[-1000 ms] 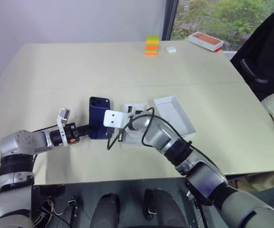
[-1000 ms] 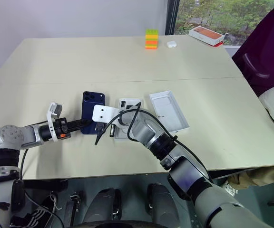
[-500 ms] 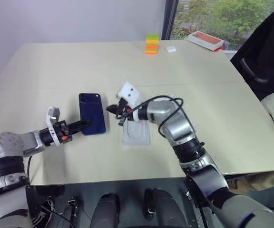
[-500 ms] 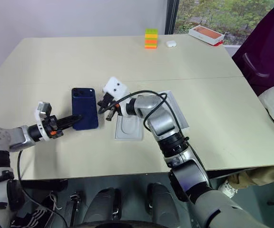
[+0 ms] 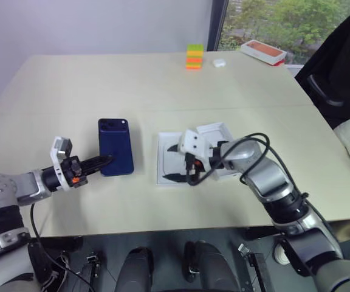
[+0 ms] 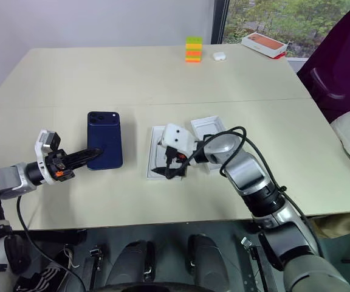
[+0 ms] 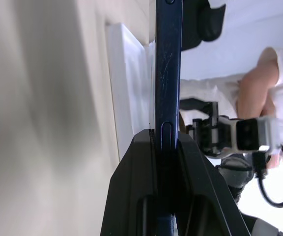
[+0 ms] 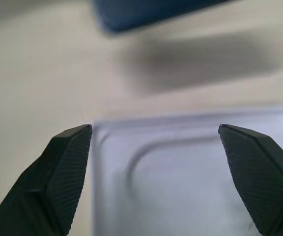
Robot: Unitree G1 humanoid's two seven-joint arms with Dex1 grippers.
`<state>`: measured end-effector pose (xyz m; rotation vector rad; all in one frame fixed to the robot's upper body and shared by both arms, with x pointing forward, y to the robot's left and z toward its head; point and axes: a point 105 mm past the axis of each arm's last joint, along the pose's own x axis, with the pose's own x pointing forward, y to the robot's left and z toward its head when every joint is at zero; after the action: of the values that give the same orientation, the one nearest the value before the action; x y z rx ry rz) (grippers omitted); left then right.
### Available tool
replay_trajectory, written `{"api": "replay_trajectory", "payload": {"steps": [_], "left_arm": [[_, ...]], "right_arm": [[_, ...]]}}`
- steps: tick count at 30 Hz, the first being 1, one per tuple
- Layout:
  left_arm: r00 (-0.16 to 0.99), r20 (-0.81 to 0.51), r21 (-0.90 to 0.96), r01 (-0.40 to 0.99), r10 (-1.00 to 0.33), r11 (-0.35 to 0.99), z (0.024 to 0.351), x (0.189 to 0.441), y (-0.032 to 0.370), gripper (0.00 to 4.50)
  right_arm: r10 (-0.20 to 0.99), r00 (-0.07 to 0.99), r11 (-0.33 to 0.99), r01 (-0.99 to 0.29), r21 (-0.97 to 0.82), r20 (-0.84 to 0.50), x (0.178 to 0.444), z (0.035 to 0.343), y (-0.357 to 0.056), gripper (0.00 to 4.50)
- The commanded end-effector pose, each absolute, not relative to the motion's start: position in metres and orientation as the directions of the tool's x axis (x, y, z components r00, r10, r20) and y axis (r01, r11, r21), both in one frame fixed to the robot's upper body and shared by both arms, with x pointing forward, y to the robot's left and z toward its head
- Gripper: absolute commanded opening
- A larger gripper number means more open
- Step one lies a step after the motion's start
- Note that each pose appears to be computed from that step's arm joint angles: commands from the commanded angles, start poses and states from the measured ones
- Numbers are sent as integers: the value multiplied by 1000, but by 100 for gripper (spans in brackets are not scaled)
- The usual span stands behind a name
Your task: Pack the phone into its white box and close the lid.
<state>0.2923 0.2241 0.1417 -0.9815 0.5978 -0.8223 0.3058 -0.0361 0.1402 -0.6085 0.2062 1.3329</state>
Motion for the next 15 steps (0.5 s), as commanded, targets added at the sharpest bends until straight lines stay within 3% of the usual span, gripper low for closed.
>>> {"api": "replay_trajectory", "payload": {"steps": [1,14,15], "left_arm": [[561,-40,-870,388,-827,305,156,290,226,12],[554,-51,-859,400,-831,319,159,293,224,12],[554,-51,-859,400,-831,320,159,293,224,12]], "right_arm": [[850,177,7,-945,-326,-496,288,146,-33,444],[728,233,6,-943,-334,-645,298,106,-36,444],[725,235,16,-945,-326,-647,299,104,-37,421]]}}
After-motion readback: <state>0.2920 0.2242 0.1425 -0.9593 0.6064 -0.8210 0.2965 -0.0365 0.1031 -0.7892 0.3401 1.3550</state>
